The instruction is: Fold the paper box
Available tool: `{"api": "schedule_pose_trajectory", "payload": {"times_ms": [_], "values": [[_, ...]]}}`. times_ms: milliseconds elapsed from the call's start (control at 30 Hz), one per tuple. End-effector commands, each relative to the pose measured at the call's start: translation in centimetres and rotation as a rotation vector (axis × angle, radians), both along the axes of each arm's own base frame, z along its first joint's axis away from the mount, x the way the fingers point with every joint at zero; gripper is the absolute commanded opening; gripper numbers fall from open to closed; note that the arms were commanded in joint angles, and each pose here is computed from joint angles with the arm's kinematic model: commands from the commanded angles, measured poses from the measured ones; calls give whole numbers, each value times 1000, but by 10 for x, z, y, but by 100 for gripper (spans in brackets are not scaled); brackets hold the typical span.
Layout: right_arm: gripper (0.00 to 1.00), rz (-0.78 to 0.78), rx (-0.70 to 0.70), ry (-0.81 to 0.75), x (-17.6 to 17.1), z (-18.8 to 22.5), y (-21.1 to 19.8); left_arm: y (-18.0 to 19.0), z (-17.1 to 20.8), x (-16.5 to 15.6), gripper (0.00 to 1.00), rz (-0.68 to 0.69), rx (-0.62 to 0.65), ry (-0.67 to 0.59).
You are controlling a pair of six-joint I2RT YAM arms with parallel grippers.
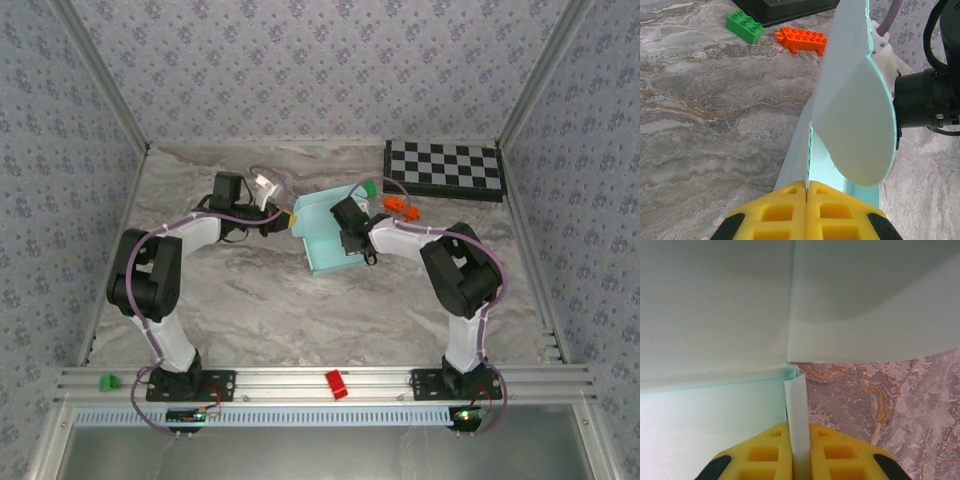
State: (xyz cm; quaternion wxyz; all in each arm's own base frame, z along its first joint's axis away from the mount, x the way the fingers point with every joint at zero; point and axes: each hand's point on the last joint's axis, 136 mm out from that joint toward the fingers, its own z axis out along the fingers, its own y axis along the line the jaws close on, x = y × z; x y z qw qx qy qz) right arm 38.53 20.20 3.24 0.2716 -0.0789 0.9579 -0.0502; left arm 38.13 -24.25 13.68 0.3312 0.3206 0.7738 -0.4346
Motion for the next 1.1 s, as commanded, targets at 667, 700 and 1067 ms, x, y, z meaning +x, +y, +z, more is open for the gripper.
{"api": "schedule_pose_trajectory", "payload": {"times_ms": [667, 700, 1067], "values": [[17, -48, -27, 150, -29, -39, -17, -3, 17, 10, 0, -34, -42, -28], [18, -48, -21, 149, -29, -39, -16, -4, 18, 11, 0, -37, -45, -30], [33, -51, 51, 142, -30, -31, -7, -6, 17, 12, 12, -46, -48, -23]]}}
